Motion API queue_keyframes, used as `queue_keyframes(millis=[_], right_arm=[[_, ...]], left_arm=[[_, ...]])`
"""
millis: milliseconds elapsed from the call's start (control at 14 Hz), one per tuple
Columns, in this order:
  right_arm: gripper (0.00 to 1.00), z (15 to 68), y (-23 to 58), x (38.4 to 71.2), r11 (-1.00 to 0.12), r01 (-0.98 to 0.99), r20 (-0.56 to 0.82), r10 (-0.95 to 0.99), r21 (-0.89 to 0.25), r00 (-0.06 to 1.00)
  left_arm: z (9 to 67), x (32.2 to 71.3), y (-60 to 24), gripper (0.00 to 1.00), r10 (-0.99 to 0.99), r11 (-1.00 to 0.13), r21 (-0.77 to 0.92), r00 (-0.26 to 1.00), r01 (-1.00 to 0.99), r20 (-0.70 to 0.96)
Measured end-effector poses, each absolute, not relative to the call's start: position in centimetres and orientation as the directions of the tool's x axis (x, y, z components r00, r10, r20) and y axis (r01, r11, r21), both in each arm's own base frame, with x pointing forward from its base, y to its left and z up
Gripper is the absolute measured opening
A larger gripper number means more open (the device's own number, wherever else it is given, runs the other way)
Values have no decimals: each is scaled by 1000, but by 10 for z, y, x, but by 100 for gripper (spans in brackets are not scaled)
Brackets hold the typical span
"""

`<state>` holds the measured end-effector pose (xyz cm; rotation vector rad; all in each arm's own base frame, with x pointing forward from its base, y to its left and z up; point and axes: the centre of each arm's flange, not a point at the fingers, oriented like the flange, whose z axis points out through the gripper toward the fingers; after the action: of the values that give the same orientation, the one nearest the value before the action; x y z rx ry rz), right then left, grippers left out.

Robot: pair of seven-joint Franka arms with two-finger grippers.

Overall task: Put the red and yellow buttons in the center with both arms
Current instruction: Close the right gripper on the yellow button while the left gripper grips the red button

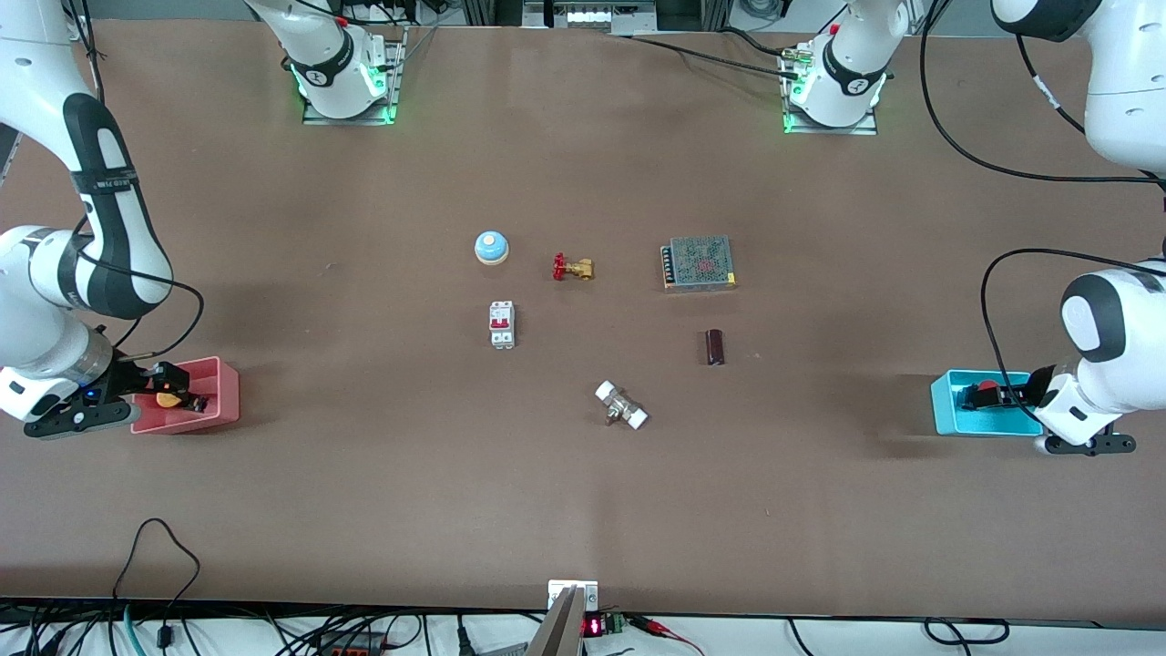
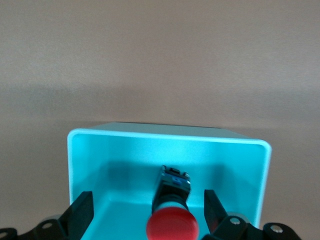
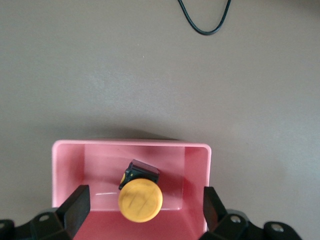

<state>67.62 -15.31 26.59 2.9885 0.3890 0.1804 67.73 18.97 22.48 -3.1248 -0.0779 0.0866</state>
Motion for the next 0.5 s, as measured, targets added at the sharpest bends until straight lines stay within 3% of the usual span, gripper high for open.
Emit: queue_keyframes(millis=[500], right_arm=[[100, 249, -153, 674, -960, 249, 94, 261, 128, 961]], left_arm=[[211, 674, 185, 97, 41, -999, -4, 996, 41, -74]])
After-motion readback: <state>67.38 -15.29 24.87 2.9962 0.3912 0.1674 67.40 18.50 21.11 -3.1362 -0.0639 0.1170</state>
